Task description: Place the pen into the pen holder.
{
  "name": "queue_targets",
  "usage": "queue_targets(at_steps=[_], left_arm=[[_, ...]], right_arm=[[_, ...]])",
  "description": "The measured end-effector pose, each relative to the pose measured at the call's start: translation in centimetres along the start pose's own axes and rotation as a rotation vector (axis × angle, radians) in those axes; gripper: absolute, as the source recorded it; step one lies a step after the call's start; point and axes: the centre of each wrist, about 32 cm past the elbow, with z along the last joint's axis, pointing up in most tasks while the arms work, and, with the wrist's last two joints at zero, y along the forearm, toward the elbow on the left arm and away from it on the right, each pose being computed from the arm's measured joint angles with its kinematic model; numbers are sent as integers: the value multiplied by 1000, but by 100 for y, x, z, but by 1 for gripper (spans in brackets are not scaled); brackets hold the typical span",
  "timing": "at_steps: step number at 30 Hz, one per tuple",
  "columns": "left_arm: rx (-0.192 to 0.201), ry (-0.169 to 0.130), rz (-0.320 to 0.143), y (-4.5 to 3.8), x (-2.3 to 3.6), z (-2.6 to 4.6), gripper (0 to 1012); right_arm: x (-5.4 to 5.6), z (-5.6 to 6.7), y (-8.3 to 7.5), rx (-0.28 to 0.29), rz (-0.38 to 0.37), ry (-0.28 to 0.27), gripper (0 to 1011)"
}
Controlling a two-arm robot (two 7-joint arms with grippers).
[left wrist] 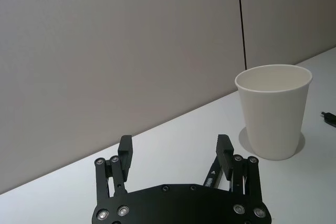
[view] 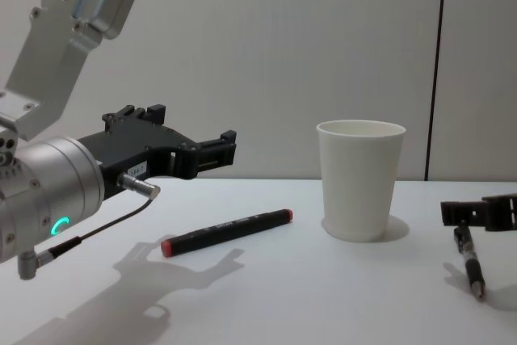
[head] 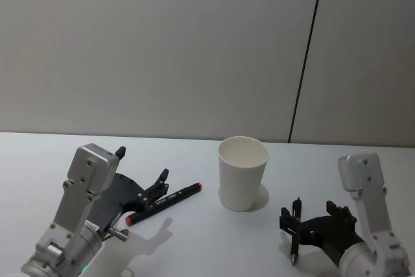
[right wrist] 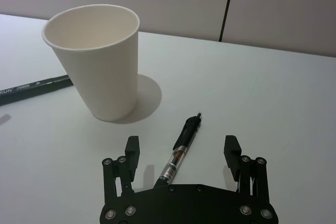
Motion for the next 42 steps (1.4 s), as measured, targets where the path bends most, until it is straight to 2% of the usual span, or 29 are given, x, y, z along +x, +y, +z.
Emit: queue_targets(at_steps=[22,42], left_arm=[[0,0,0,0,0,0,1003],[0,0,0,0,0,0,1003]], right_arm=[[-151,-13,239,-78,-39,45,1001],[-210,-50,371,-105,-63,63,1001]])
